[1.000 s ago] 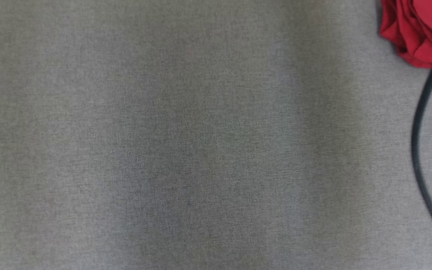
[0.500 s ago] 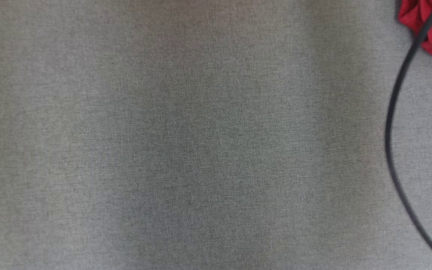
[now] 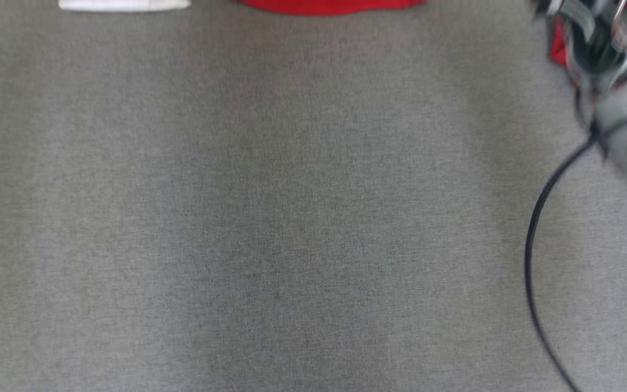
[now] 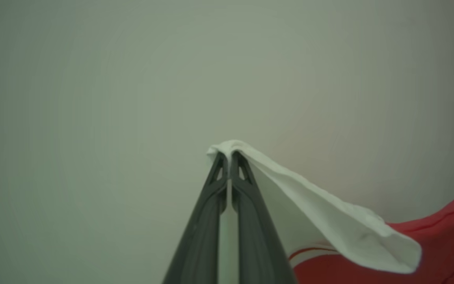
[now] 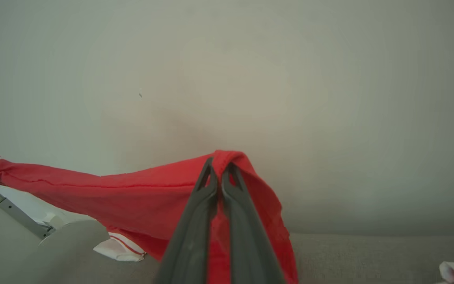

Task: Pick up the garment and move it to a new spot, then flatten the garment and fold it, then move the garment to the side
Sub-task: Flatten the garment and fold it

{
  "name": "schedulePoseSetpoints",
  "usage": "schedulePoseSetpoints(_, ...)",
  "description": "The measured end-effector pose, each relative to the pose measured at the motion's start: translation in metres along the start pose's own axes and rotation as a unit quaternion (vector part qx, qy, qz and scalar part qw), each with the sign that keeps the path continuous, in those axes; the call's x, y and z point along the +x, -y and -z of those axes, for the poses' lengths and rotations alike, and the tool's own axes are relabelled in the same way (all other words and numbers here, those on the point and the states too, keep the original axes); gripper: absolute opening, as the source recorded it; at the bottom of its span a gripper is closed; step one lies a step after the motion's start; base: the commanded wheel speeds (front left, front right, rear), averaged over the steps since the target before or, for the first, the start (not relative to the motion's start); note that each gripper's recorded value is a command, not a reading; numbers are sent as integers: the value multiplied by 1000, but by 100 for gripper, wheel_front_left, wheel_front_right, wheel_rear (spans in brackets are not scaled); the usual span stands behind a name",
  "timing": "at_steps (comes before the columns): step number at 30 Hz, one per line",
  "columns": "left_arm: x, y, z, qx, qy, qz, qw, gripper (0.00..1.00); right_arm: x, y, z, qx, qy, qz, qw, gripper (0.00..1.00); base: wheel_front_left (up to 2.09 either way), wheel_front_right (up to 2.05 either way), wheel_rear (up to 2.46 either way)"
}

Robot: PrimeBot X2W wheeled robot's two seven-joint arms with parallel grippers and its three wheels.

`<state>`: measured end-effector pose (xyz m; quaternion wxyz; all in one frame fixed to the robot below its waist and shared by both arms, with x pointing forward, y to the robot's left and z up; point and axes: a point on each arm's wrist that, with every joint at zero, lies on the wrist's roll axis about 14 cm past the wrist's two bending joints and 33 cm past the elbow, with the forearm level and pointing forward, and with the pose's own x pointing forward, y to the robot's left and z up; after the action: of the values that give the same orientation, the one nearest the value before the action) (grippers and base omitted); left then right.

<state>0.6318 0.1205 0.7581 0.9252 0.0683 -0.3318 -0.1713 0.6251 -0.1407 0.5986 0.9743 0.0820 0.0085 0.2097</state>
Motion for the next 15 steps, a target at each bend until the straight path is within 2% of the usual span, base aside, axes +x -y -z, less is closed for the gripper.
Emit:
schedulePoseSetpoints(9, -93, 17, -3, -50, -37, -47, 997, 0, -67, -21, 55, 18, -48, -24, 998, 0, 0, 0, 0)
schedulePoseSetpoints(15, -169, 40, 1, -98, -98, -91, 986, 0, -117, -28, 83, 35, -71, -23, 997, 0, 0, 0, 0)
